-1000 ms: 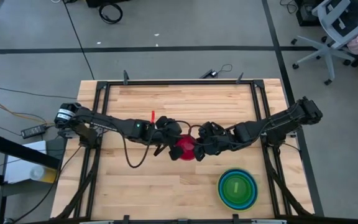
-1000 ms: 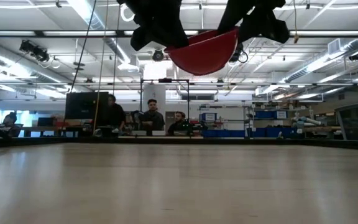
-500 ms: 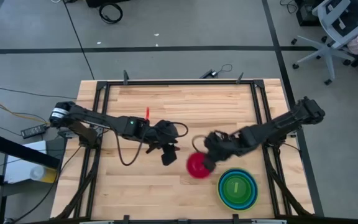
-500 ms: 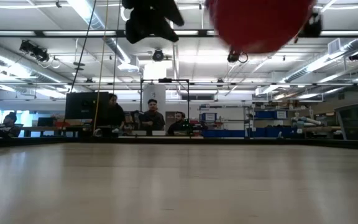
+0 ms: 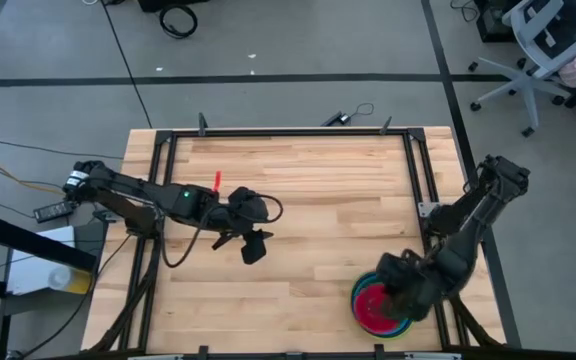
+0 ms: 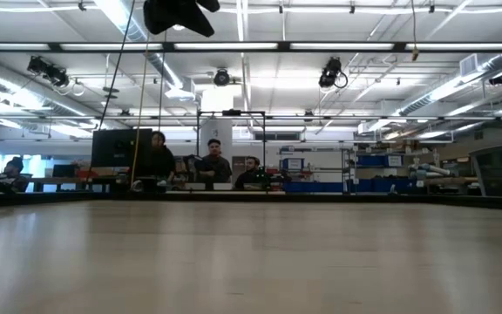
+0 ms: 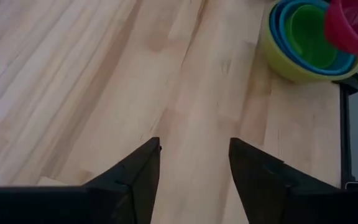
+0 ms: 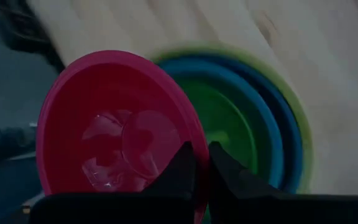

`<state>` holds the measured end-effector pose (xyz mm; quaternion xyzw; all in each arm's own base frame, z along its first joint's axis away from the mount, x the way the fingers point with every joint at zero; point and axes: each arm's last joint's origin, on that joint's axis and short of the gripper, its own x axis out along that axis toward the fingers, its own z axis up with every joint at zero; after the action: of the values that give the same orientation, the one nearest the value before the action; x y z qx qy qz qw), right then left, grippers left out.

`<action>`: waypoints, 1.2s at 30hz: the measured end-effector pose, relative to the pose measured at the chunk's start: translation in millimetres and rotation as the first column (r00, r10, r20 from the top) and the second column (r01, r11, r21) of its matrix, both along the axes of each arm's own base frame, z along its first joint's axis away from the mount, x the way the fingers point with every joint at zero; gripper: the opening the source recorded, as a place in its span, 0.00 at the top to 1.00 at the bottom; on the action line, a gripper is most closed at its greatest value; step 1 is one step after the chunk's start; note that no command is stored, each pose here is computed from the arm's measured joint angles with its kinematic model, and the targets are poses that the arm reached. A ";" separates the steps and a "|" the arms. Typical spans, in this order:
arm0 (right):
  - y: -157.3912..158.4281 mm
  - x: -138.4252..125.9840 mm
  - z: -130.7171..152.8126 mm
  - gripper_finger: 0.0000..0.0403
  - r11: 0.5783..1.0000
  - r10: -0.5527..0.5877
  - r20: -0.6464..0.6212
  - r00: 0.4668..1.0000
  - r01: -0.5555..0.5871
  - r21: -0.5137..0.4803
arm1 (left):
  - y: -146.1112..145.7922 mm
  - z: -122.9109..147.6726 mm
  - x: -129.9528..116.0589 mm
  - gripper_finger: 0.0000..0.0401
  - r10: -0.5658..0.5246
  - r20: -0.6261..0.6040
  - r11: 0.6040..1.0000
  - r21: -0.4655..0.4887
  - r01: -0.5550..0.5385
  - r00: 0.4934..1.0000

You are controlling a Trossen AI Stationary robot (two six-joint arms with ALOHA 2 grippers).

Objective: Nest bowls inside each other
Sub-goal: Stack the red bowl on top of the green bowl, then return to Home Position

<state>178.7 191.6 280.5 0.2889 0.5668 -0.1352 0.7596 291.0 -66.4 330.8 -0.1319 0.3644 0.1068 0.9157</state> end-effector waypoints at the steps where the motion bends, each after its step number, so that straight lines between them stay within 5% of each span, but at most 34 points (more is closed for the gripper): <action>1: 2.2 -4.4 -3.9 0.95 1.000 -0.012 -0.014 1.000 0.012 -0.006 | 0.0 -0.6 0.3 0.53 0.001 -0.003 1.000 0.001 -0.001 1.000; 12: 6.2 -26.7 -51.3 0.94 0.989 -0.145 -0.080 0.986 0.144 -0.022 | 10.6 0.6 6.4 0.53 0.029 0.030 0.999 0.014 -0.030 0.999; 22: 3.3 -29.2 -67.9 0.63 0.977 -0.214 -0.050 0.976 0.213 -0.026 | 10.2 0.6 6.3 0.53 0.039 0.031 0.999 0.001 -0.039 0.999; 27: 2.5 -29.7 -60.4 0.55 0.971 -0.235 -0.056 0.970 0.233 -0.049 | 10.5 1.3 5.6 0.53 0.039 0.034 0.999 0.000 -0.039 0.999; 36: 4.1 -24.6 -16.7 0.56 0.982 -0.116 0.045 0.992 0.121 -0.145 | 21.6 10.7 -0.4 0.53 0.049 0.066 0.999 0.013 -0.050 0.997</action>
<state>154.1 195.8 263.9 0.2677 0.5234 -0.2164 0.7795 290.7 -44.8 341.5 -0.1374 0.3301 0.1280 0.9251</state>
